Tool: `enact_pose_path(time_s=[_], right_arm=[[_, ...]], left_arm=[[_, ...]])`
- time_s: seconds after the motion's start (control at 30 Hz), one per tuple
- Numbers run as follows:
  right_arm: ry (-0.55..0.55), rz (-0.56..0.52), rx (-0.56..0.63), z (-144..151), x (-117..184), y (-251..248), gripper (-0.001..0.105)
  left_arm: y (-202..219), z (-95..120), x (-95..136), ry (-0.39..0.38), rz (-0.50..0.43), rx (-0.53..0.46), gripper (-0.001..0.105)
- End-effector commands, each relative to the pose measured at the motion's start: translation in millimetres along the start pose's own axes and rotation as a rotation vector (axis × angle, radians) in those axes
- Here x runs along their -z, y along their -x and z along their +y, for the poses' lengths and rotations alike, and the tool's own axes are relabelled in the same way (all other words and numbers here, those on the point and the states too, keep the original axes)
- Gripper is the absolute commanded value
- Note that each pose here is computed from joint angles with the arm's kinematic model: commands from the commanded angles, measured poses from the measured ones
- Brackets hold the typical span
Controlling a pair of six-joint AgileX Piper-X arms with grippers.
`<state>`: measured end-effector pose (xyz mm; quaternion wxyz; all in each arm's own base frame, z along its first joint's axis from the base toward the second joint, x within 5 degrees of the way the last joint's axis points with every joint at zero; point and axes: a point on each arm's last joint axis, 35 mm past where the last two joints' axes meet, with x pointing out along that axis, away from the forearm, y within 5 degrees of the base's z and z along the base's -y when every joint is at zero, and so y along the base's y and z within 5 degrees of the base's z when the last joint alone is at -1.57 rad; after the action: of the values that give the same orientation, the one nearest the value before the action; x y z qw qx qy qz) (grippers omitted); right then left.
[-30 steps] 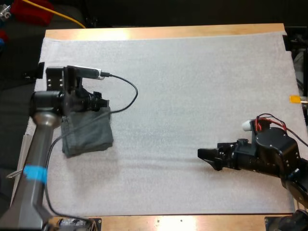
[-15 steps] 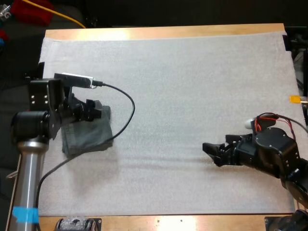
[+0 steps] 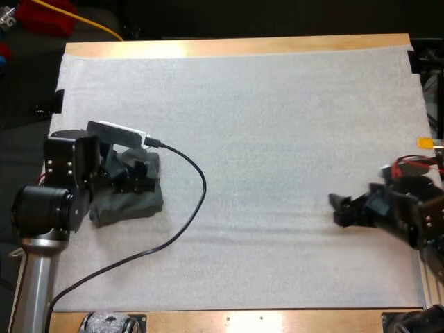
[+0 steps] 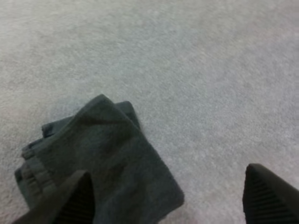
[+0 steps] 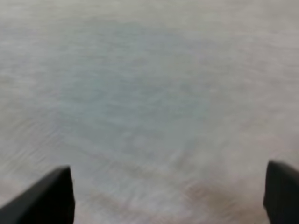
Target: Pick towel from pile, fold and stack
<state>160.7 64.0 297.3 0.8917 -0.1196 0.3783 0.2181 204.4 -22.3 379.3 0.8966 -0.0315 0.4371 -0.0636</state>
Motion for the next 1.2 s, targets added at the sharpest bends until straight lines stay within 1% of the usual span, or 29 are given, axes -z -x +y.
enact_pose_path(time_s=[0.0,0.1,0.27,0.37,0.43,0.53,0.6,0.77,0.87,0.93,1.03,1.17], right_arm=[[0.015,0.015,0.032,-6.5,0.8,4.0,0.079],[0.031,0.058,0.077,-19.0,4.6,8.9,0.079],[0.093,0.139,0.155,-36.5,9.8,20.5,0.079],[0.104,0.163,0.233,-41.6,7.6,26.1,0.079],[0.124,0.163,0.242,-41.9,5.3,29.0,0.079],[0.138,0.162,0.245,-42.1,2.7,32.5,0.079],[0.136,0.159,0.246,-41.4,2.8,34.9,0.079],[0.109,0.124,0.243,-37.3,5.7,45.5,0.079],[0.098,0.104,0.251,-34.0,9.2,54.5,0.079],[0.076,0.096,0.254,-31.3,12.7,60.9,0.079],[0.048,0.08,0.256,-26.9,18.3,70.7,0.079],[0.024,0.024,0.273,-20.2,26.0,87.8,0.079]], left_arm=[[2.0,0.4,1.9,-0.003,0.007,-0.032,0.064],[2.1,1.3,3.3,-0.02,0.019,-0.057,0.064],[3.3,1.4,4.3,-0.025,0.02,-0.058,0.064],[6.4,1.4,8.1,-0.029,0.014,-0.058,0.064],[9.0,1.5,12.3,-0.035,0.008,-0.057,0.064],[12.8,2.5,25.4,-0.036,0.001,-0.065,0.064],[13.4,3.6,38.8,-0.036,0.002,-0.068,0.064],[14.6,6.1,69.4,-0.036,0.001,-0.071,0.064],[21.9,6.8,85.9,-0.038,-0.032,-0.069,0.064],[28.6,6.7,92.4,-0.039,-0.062,-0.067,0.064],[43.9,6.1,100.7,-0.042,-0.131,-0.063,0.064],[63.7,5.5,113.5,-0.046,-0.217,-0.057,0.064]])
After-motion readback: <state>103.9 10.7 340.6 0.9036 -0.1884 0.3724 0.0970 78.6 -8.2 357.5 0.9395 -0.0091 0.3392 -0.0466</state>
